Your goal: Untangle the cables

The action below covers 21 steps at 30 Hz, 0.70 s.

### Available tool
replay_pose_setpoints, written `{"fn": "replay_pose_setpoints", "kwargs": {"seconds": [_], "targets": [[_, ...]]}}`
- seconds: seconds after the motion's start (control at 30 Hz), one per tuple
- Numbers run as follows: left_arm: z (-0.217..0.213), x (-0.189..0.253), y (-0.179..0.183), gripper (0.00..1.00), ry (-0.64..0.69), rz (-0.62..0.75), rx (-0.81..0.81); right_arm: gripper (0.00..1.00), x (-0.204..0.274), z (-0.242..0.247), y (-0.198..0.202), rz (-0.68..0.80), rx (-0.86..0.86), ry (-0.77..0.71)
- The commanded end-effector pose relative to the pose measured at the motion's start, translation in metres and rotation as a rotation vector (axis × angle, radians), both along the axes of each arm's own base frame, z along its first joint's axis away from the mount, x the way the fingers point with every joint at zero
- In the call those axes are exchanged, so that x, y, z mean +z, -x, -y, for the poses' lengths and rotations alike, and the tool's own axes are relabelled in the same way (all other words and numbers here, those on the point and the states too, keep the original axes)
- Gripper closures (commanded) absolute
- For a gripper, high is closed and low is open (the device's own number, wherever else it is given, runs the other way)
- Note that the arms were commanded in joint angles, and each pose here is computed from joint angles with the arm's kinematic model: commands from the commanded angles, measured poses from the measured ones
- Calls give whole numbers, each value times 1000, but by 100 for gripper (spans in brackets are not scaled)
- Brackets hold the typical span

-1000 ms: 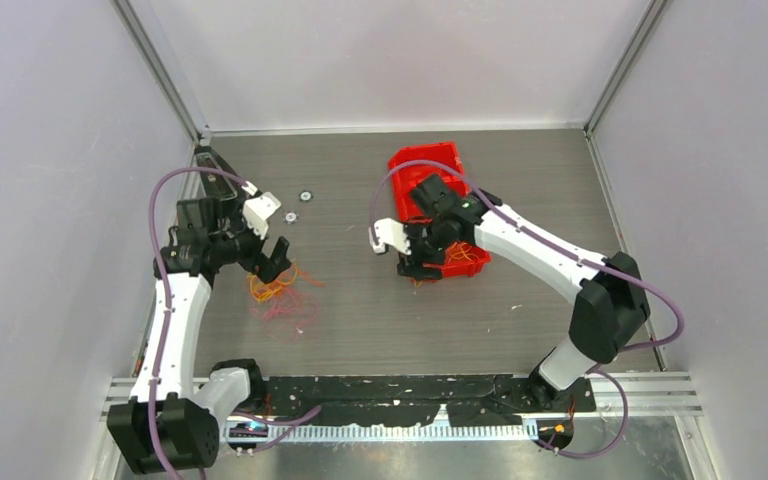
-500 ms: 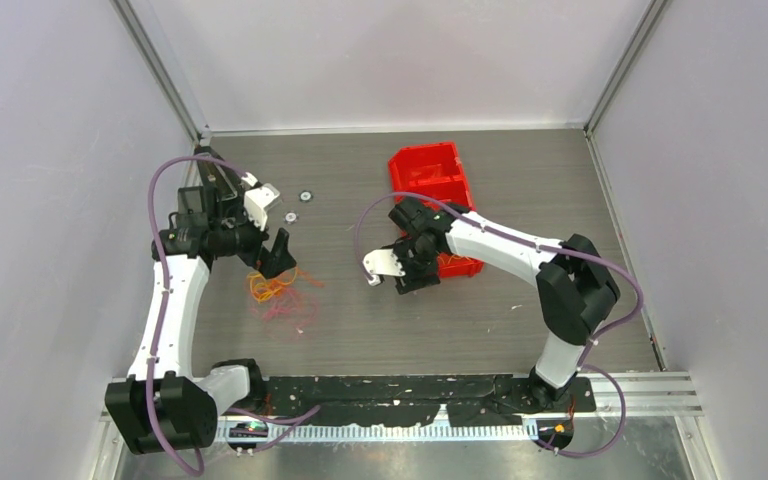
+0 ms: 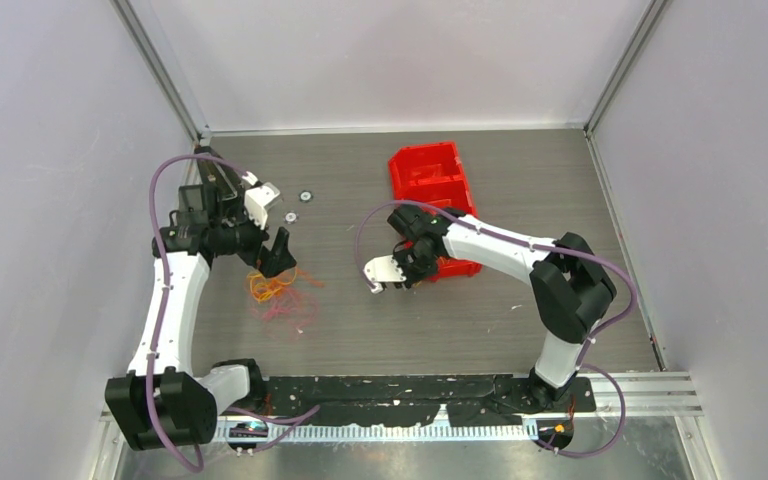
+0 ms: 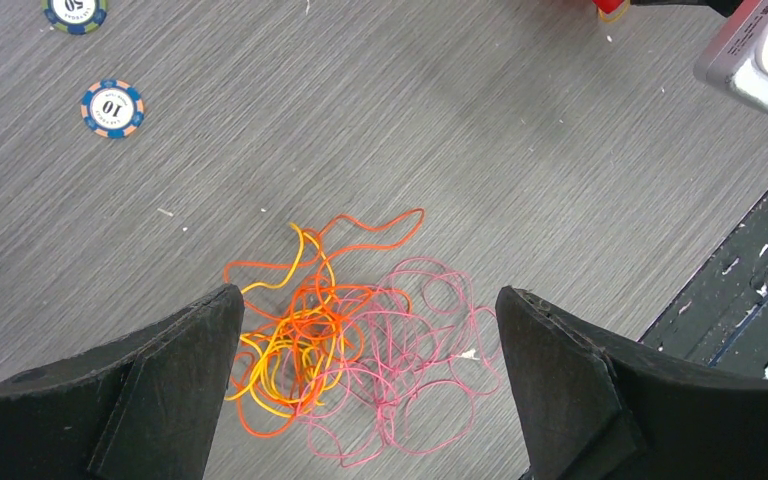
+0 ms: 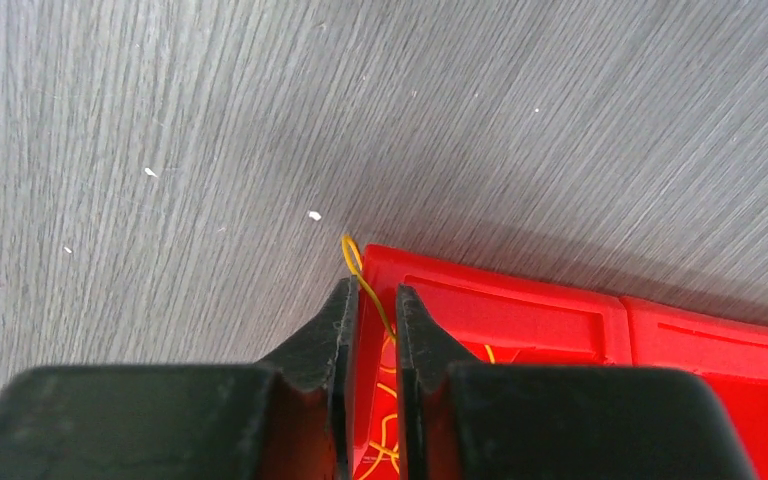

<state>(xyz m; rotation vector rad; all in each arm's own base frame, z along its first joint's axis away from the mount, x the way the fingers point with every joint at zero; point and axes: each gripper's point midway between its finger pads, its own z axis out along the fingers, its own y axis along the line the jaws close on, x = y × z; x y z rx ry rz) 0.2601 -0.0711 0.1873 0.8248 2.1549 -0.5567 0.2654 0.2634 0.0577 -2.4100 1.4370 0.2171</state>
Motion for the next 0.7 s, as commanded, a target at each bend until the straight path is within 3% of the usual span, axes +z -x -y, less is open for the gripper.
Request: {"fn": "replay_pose_setpoints", "kwargs": {"seconds": [0.0, 0.33, 0.67], "targets": [[2, 18, -7, 1, 14, 47, -12, 92, 7, -5, -6, 43, 29, -22], [2, 18, -7, 0, 13, 50, -11, 94, 44, -9, -1, 10, -11, -137], [2, 16, -9, 0, 13, 42, -4, 94, 77, 27, -48, -25, -267, -245]]}}
